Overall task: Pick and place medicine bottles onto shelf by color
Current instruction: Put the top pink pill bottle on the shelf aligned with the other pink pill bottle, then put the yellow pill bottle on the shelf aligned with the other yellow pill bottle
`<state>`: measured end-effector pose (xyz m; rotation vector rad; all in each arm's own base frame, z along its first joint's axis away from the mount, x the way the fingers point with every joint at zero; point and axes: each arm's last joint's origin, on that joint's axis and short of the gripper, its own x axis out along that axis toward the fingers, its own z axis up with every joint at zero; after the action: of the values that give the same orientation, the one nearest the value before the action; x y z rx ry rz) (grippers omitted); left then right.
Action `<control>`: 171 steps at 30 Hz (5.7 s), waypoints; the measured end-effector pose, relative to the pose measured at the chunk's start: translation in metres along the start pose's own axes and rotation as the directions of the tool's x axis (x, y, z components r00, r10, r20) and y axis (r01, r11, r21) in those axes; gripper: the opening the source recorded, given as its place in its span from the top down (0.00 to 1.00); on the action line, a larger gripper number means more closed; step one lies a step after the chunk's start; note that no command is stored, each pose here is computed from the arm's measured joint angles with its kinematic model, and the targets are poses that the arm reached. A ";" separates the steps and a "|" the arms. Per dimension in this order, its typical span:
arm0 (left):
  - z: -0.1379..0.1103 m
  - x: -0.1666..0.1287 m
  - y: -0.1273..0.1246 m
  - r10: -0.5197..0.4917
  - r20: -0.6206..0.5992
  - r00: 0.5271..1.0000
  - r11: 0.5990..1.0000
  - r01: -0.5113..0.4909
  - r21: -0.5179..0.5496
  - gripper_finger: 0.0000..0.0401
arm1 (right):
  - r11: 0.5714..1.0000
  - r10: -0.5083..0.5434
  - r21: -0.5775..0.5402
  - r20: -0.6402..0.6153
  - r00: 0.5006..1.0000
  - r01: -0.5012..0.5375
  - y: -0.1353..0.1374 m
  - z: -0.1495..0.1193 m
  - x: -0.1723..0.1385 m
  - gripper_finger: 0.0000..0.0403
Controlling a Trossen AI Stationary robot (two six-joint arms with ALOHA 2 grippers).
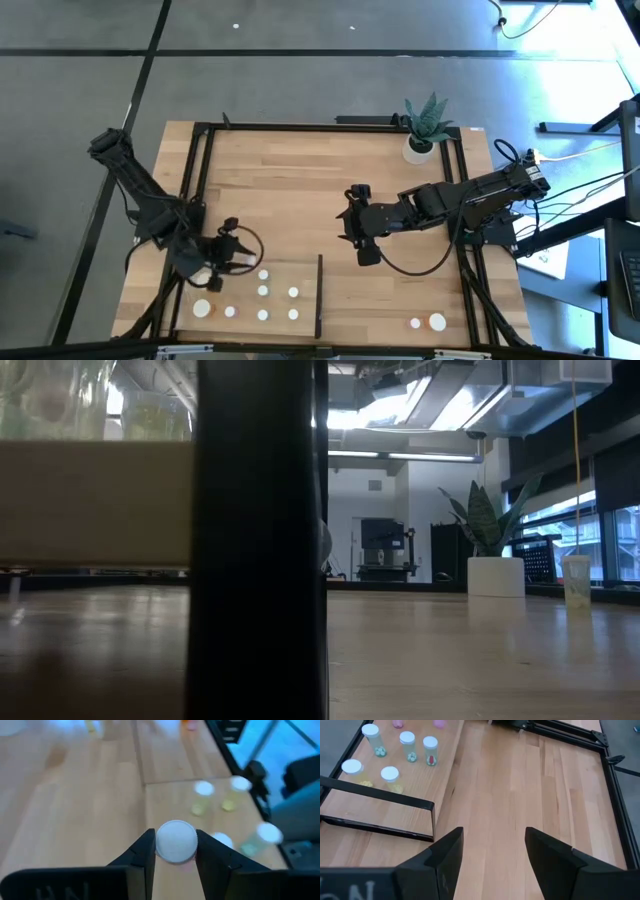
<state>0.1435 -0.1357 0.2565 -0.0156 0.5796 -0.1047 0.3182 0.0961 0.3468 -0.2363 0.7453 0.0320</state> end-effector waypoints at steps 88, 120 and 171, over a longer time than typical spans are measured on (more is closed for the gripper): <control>-0.071 0.017 -0.069 0.019 -0.185 0.983 0.989 0.010 0.151 0.71 | 0.973 0.225 -0.076 0.064 0.972 -0.220 0.006 0.006 -0.001 0.47; -0.059 0.006 -0.064 -0.010 -0.128 0.992 0.997 0.020 0.078 0.40 | 0.973 0.224 -0.076 0.064 0.972 -0.219 0.006 0.006 -0.001 0.47; 0.034 0.012 0.023 0.185 0.025 0.982 0.977 -0.181 -0.115 0.40 | 0.911 -0.058 0.370 -0.326 0.944 0.184 -0.019 -0.032 0.001 0.47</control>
<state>0.1739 -0.1147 0.2776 -0.0729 0.5477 0.1077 0.2999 0.0699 0.3271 0.1054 1.0298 -0.2812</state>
